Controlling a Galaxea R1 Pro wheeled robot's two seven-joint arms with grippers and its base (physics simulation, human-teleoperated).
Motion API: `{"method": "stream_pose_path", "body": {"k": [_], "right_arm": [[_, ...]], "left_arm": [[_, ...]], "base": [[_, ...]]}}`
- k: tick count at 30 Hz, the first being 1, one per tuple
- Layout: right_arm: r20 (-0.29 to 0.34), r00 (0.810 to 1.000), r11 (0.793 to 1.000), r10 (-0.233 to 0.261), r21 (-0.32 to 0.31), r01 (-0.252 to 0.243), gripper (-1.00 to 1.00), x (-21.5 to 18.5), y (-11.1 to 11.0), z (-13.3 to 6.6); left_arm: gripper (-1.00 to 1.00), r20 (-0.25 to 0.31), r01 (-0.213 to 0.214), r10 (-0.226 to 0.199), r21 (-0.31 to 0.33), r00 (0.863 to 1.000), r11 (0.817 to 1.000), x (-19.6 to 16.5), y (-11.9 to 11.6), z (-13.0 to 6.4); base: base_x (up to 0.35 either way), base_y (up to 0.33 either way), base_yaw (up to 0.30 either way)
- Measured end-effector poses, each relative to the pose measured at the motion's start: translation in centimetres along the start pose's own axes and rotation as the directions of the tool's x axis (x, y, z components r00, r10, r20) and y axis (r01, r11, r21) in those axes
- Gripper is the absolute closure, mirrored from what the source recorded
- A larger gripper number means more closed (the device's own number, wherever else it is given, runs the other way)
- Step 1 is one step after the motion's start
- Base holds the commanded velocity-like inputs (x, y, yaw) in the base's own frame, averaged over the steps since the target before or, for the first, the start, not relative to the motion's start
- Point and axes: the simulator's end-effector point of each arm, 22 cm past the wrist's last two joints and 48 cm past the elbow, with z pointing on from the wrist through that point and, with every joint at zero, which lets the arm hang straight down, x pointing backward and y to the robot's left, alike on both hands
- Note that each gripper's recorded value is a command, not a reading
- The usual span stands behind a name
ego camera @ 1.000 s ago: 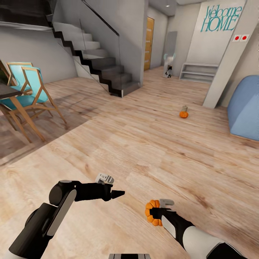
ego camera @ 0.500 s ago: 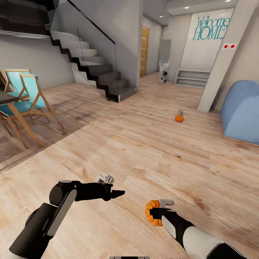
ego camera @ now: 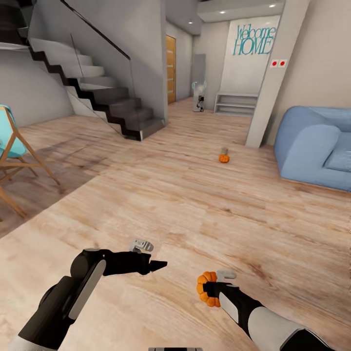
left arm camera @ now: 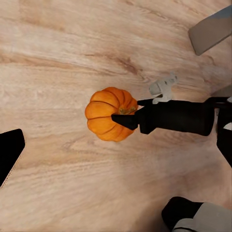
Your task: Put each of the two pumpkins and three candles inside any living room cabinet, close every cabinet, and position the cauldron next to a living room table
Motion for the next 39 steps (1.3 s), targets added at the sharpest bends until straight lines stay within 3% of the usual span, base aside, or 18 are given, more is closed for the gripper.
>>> {"method": "stream_pose_path", "body": {"k": [23, 32, 39], "right_arm": [[-0.013, 1.0, 1.0, 0.021, 0.003, -0.021, 1.0, 0.6, -0.2, 0.0], [-0.012, 1.0, 0.999, 0.025, 0.023, -0.025, 1.0, 0.5, -1.8, 0.1], [-0.007, 1.0, 0.999, 0.026, 0.023, -0.025, 1.0, 0.4, -1.9, 0.1]], "left_arm": [[-1.0, 0.003, -0.006, 0.006, -0.002, 1.0, 1.0, 0.2, 0.1, 0.3], [-1.0, 0.008, -0.013, 0.013, 0.0, 1.0, 1.0, 0.1, 0.1, 0.3], [-1.0, 0.009, -0.015, 0.015, 0.001, 1.0, 1.0, 0.0, 0.0, 0.3]], "base": [[0.266, 0.21, -0.282], [0.295, 0.178, -0.291], [0.306, 0.153, -0.142]]}}
